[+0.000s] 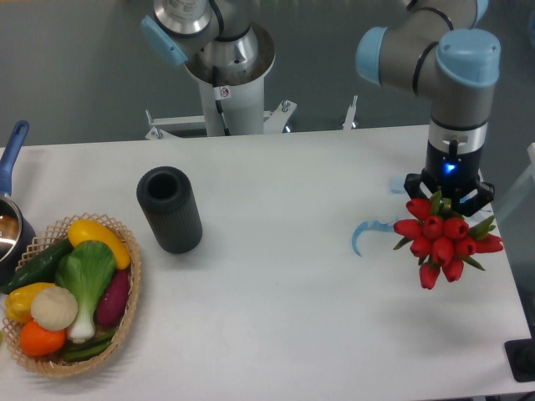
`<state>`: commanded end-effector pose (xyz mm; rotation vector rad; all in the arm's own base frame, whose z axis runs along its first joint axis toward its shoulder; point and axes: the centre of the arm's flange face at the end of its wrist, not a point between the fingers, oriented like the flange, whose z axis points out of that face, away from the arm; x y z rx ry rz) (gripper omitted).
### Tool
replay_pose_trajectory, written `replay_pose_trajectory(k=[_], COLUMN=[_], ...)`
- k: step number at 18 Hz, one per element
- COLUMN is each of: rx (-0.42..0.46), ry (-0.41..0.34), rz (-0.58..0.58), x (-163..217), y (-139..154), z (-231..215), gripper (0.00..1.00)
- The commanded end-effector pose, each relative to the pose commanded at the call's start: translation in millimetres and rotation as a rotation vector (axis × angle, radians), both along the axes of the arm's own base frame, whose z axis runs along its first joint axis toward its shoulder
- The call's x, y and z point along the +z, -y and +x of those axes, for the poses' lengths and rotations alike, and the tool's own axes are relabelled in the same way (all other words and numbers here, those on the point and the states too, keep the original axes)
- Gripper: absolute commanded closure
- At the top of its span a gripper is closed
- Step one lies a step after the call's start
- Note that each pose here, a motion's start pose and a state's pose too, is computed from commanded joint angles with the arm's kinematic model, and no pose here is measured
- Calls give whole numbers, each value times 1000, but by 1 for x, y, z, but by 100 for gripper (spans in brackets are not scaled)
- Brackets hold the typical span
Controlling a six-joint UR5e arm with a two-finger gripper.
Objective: Pick up the flowers from the vase
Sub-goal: 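Hold the tulips above the table beside the blue ribbon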
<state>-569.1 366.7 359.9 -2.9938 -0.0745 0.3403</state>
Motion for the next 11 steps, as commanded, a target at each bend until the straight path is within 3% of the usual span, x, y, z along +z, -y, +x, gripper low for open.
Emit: replay_pose_trajectory(k=[6, 11], rx=[-20, -28], ry=[44, 54], rz=[-91, -98], x=[-7, -5], y=[-23, -27], z=[-14, -19], gripper=[89, 89])
